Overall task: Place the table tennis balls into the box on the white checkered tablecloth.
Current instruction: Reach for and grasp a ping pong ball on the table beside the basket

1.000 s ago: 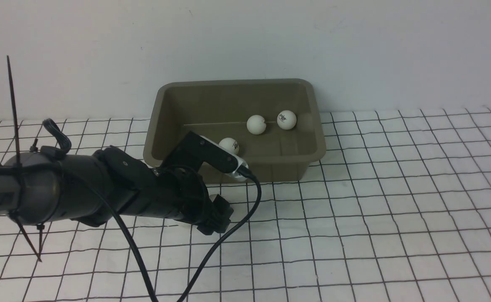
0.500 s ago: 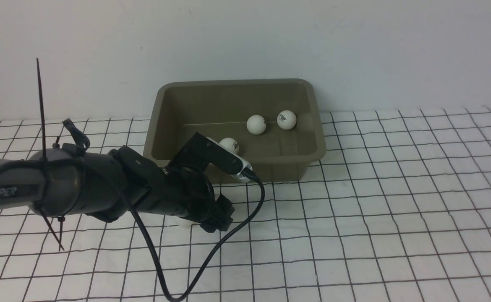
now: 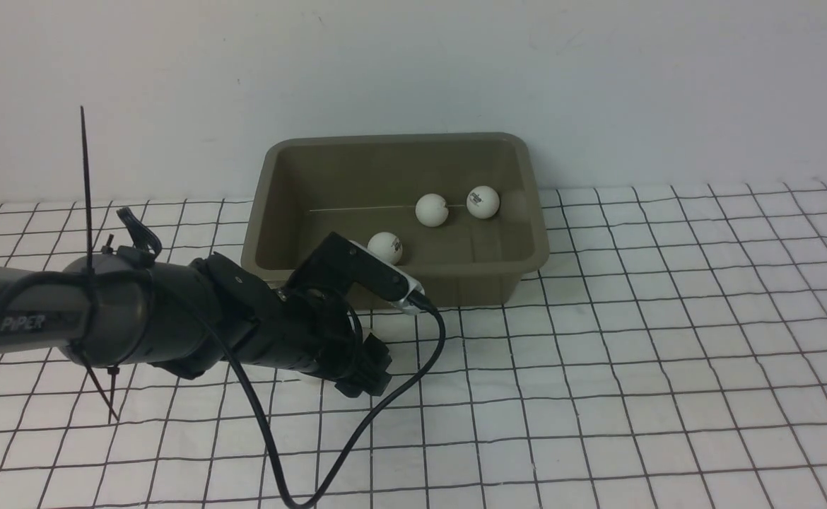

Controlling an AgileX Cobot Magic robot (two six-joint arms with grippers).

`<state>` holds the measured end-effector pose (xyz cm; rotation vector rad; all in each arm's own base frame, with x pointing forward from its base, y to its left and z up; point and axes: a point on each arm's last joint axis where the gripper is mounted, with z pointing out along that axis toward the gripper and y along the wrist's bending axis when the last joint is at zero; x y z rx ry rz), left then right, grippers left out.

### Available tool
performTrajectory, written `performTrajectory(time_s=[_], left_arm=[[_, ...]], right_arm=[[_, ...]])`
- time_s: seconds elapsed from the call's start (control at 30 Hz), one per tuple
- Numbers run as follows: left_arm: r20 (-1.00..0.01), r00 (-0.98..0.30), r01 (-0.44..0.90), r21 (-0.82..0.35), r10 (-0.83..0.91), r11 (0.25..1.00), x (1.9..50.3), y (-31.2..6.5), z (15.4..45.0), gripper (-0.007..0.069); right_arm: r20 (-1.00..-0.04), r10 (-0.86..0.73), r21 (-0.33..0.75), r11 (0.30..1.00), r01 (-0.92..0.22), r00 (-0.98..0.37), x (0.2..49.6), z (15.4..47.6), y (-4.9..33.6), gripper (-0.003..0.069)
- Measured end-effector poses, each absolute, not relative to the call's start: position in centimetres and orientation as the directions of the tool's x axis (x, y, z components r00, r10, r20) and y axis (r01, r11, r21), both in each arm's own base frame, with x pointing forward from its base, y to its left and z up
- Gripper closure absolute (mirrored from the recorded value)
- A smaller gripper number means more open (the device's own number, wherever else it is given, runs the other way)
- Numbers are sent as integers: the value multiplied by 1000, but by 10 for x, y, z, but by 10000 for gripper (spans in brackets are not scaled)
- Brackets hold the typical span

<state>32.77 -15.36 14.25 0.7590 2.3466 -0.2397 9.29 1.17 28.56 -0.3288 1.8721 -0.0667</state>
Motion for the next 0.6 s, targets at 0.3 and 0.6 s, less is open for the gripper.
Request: performTrajectory(time_s=[0.3, 0.6], left_arm=[[-636, -614, 584, 31, 467, 811, 328, -154, 143, 342], [-636, -611, 588, 35, 471, 808, 328, -154, 143, 345]], right_arm=[[-926, -257, -210, 959, -190, -276, 93, 287, 12, 270], [-929, -256, -211, 959, -188, -266, 93, 287, 12, 270]])
